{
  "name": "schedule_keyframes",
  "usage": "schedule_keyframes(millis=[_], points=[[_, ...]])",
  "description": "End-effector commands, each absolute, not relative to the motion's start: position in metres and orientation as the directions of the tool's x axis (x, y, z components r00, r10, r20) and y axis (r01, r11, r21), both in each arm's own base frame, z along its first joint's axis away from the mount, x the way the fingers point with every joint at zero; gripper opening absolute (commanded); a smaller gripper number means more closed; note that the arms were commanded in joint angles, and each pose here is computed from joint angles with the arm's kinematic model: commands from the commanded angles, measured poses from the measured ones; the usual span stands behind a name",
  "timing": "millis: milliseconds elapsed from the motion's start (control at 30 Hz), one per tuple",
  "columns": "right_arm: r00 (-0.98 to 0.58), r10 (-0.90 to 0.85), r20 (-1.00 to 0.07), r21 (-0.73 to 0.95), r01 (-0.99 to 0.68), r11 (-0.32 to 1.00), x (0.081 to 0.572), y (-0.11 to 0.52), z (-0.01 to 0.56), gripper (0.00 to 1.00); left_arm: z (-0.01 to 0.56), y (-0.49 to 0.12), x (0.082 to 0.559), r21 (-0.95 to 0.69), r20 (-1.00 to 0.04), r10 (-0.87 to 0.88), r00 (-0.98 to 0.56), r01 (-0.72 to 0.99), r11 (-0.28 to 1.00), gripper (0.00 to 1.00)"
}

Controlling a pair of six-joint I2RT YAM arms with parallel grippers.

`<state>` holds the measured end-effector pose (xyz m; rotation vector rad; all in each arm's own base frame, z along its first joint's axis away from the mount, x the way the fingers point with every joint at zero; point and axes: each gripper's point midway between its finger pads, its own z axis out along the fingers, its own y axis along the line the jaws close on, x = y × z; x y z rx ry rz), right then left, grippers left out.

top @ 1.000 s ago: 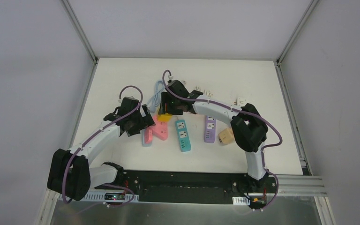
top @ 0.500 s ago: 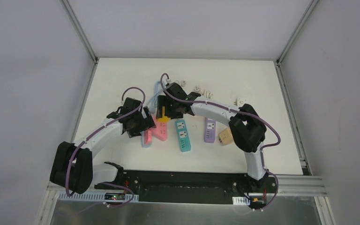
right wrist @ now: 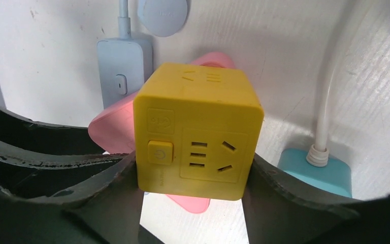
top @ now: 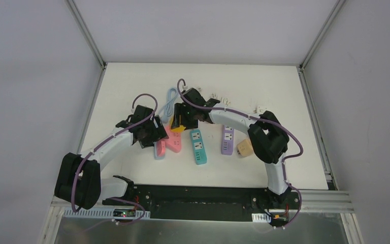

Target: Pull the plug off the socket

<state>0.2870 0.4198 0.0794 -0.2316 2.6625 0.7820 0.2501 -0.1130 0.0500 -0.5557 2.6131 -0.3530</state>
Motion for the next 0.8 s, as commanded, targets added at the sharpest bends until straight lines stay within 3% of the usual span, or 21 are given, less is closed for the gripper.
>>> schedule_keyframes(millis=[0,100,167,267,400,600,700,767], points=[[-0.931,-0.047,-0.361,0.653,-0.288,0.7,0.274,0.447,0.128,0.0,0.034,-0.09,0.235,-0.204,-0.346,-0.416,-0.841,-0.366,0.908,0.7],[-0.9,-0.078,-0.428,0.497,-0.307,0.812,0.279,0.444,0.112,0.0,0.032,-0.089,0.234,-0.195,-0.342,-0.413,-0.844,-0.366,0.91,0.67],[-0.867,-0.092,-0.489,0.306,-0.27,0.913,0.293,0.428,0.099,0.0,0.03,-0.089,0.234,-0.19,-0.342,-0.406,-0.848,-0.36,0.913,0.66],[-0.863,-0.119,-0.492,0.169,-0.228,0.959,0.3,0.411,0.092,0.0,0.029,-0.088,0.235,-0.185,-0.342,-0.402,-0.849,-0.358,0.915,0.65],[-0.89,-0.089,-0.447,0.3,-0.243,0.922,0.294,0.421,0.1,0.0,0.029,-0.087,0.234,-0.178,-0.341,-0.4,-0.851,-0.359,0.916,0.63],[-0.931,-0.032,-0.363,0.609,-0.263,0.748,0.281,0.439,0.139,0.0,0.028,-0.086,0.232,-0.172,-0.339,-0.399,-0.852,-0.361,0.916,0.62],[-0.927,-0.031,-0.374,0.618,-0.274,0.737,0.28,0.442,0.142,0.0,0.027,-0.086,0.232,-0.169,-0.336,-0.4,-0.853,-0.363,0.916,0.61],[-0.908,-0.044,-0.416,0.53,-0.282,0.8,0.285,0.438,0.134,0.0,0.027,-0.085,0.231,-0.165,-0.333,-0.401,-0.853,-0.366,0.916,0.61]])
